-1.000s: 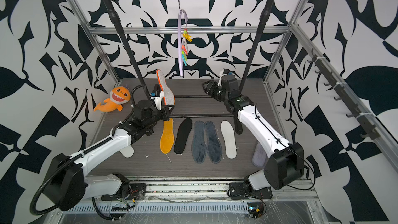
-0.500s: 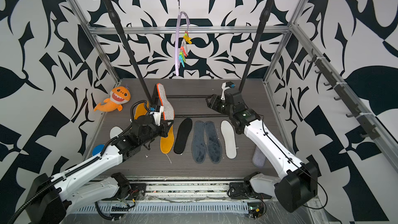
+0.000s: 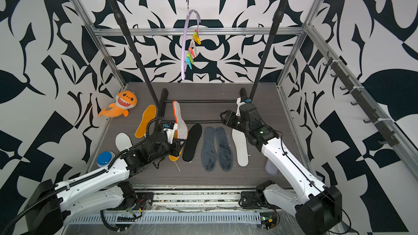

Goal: Take the shoe insoles off the hanger
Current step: Place the insole at the center of the board, then reset both arms

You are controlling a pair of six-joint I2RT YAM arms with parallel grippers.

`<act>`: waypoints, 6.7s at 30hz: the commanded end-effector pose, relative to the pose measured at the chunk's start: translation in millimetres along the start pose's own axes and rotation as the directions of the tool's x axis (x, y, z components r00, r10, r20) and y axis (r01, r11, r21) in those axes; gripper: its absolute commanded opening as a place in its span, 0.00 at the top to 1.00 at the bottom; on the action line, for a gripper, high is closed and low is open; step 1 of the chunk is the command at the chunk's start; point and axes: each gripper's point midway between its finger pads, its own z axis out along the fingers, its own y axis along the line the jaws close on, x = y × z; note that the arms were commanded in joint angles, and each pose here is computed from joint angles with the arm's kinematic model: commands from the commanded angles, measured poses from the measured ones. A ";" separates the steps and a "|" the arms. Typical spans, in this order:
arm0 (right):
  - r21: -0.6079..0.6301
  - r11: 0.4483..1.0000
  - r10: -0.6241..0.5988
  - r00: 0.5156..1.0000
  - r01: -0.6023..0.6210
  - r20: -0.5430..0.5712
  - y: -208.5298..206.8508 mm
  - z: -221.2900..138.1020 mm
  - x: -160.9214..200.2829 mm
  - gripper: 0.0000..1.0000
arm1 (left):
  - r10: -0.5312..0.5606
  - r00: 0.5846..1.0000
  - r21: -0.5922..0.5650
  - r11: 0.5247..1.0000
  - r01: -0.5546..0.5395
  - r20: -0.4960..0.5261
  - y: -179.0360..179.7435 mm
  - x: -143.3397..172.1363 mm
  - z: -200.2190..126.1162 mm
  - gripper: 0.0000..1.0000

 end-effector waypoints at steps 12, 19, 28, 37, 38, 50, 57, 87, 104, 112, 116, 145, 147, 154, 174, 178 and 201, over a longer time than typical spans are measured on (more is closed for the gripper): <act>-0.005 0.999 0.049 0.998 -0.050 -0.041 -23.1 -2.0 30.8 0.35 | -0.014 0.995 0.147 0.989 0.029 -0.103 -13.0 39.5 -17.2 1.00; -0.197 0.974 0.089 0.990 -0.109 -0.105 -0.4 -2.1 47.7 0.25 | 0.014 0.988 0.363 0.931 0.043 -0.154 -45.2 54.9 -34.0 1.00; -0.443 0.856 0.179 0.957 -0.267 -0.230 44.3 8.9 50.3 0.24 | -0.009 0.995 0.635 0.769 0.073 -0.103 -103.6 25.7 -52.0 1.00; -0.542 0.793 0.146 0.950 -0.278 -0.274 89.7 11.5 68.7 0.26 | -0.049 0.997 0.722 0.688 0.073 -0.054 -132.7 -4.1 -51.4 1.00; -0.548 0.788 0.147 0.950 -0.280 -0.274 92.2 11.4 69.2 0.26 | -0.057 0.998 0.726 0.684 0.069 -0.041 -133.8 -7.4 -52.0 1.00; -0.600 0.743 0.149 0.947 -0.297 -0.283 109.8 1.5 67.7 0.42 | -0.070 0.998 0.735 0.676 0.040 0.010 -141.6 -17.8 -47.9 1.00; -0.591 0.755 0.143 0.951 -0.285 -0.276 109.5 -3.1 66.6 0.85 | -0.079 0.997 0.728 0.683 0.056 -0.003 -139.5 -14.7 -42.5 1.00; 0.212 0.922 0.296 0.942 -0.325 0.159 -170.9 -61.9 -57.4 1.00 | 0.025 0.998 0.185 0.982 -0.036 0.065 -44.6 -14.0 -10.3 0.01; 0.527 0.839 0.133 0.990 -0.134 0.041 -278.2 -15.3 -146.8 1.00 | 0.074 0.997 0.309 0.948 -0.079 0.028 -72.8 -13.0 13.1 0.01; 0.511 0.856 0.194 0.965 -0.079 -0.175 -319.0 33.7 -110.1 1.00 | 0.064 0.997 0.306 0.949 -0.071 0.035 -66.7 -12.3 11.6 0.01; 0.521 0.851 0.212 0.951 -0.067 -0.224 -332.9 45.6 -102.9 1.00 | 0.059 0.998 0.296 0.953 -0.068 0.038 -62.7 -10.7 9.5 0.01; 0.645 0.733 0.010 0.951 -0.218 0.309 -260.0 -91.4 -154.0 0.00 | 0.210 0.935 -0.149 0.974 -0.173 0.286 3.1 -65.7 -67.5 0.01; 0.610 0.766 -0.054 0.926 -0.202 0.374 -240.8 -107.6 -156.0 0.00 | 0.245 0.925 -0.207 0.960 -0.189 0.290 9.6 -71.7 -77.0 0.01; 0.526 0.821 -0.172 0.783 -0.221 0.598 -207.1 -153.8 -141.4 0.00 | 0.388 0.839 -0.312 0.908 -0.279 0.381 14.3 -93.9 -104.2 0.01; 0.689 0.723 -0.441 0.803 0.053 0.401 -236.4 -56.8 -80.1 0.01 | 0.288 0.834 -0.790 0.559 0.252 0.470 236.1 -105.8 -113.3 0.01; 0.701 0.704 -0.468 0.816 0.112 0.339 -240.2 -33.1 -74.9 0.01 | 0.281 0.862 -0.829 0.504 0.241 0.422 266.3 -98.5 -105.7 0.01; 0.651 0.699 -0.574 0.776 0.297 0.262 -243.9 39.6 -44.0 0.00 | 0.458 0.820 -0.744 0.666 -0.060 0.344 274.9 -83.5 -41.6 0.01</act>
